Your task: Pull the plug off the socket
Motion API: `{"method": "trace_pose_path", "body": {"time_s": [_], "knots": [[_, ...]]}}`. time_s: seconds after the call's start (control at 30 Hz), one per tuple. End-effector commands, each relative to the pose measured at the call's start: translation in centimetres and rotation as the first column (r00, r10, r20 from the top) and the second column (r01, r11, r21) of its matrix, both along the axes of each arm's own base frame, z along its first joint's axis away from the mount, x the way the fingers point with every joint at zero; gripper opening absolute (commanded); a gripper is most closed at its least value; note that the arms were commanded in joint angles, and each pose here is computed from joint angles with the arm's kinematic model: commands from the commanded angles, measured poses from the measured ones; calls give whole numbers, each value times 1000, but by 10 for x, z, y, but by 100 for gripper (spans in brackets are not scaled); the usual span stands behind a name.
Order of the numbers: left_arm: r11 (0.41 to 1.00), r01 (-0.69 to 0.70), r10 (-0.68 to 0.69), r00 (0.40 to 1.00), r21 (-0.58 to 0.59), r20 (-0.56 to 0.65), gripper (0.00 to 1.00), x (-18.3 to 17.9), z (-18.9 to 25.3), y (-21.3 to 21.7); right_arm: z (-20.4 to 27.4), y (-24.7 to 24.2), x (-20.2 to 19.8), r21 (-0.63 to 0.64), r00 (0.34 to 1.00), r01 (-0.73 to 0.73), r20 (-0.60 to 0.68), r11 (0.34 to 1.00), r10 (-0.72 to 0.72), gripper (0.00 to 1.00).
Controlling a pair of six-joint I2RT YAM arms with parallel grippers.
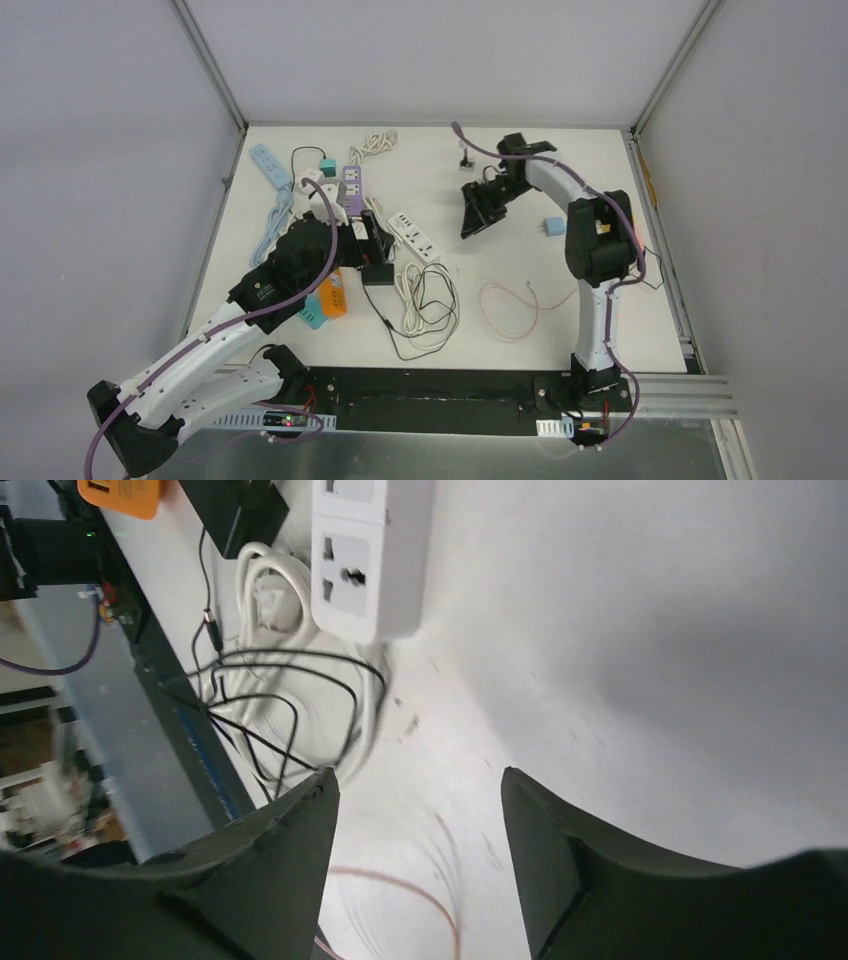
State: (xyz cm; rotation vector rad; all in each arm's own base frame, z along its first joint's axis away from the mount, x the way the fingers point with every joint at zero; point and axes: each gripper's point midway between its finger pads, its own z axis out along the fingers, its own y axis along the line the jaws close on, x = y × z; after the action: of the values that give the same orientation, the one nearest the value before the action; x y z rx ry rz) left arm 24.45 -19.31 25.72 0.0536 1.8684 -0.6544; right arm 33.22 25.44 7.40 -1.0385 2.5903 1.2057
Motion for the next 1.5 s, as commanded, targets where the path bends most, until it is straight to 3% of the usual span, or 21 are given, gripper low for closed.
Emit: {"method": "trace_pose_path", "body": {"time_s": [0.0,0.2,0.4,0.5,0.7,0.9,1.03,1.47], "knots": [[1000,-17,18,998,-25,58,99,7,47,7,93,-58,6,5,958,-15,286,1000,13,65],[999,29,-29,999,-19,23,99,15,87,12,165,-133,-5,-79,832,106,553,991,-45,78],[999,48,-47,998,-15,49,99,19,144,33,253,-199,-21,3,630,332,744,943,-224,99],[998,61,-60,995,-7,78,99,16,175,38,286,-211,-31,63,572,403,761,913,-305,100],[998,65,-66,993,17,99,99,4,207,44,341,-217,-42,322,457,517,679,793,-574,100],[999,43,-44,994,12,98,99,1,212,49,374,-222,-62,385,345,572,689,725,-638,100],[999,52,-51,995,-11,87,99,-7,211,49,380,-218,-69,401,344,551,690,731,-637,100],[999,35,-32,997,-33,67,99,-33,200,62,386,-217,-59,479,338,597,578,644,-743,100]]}}
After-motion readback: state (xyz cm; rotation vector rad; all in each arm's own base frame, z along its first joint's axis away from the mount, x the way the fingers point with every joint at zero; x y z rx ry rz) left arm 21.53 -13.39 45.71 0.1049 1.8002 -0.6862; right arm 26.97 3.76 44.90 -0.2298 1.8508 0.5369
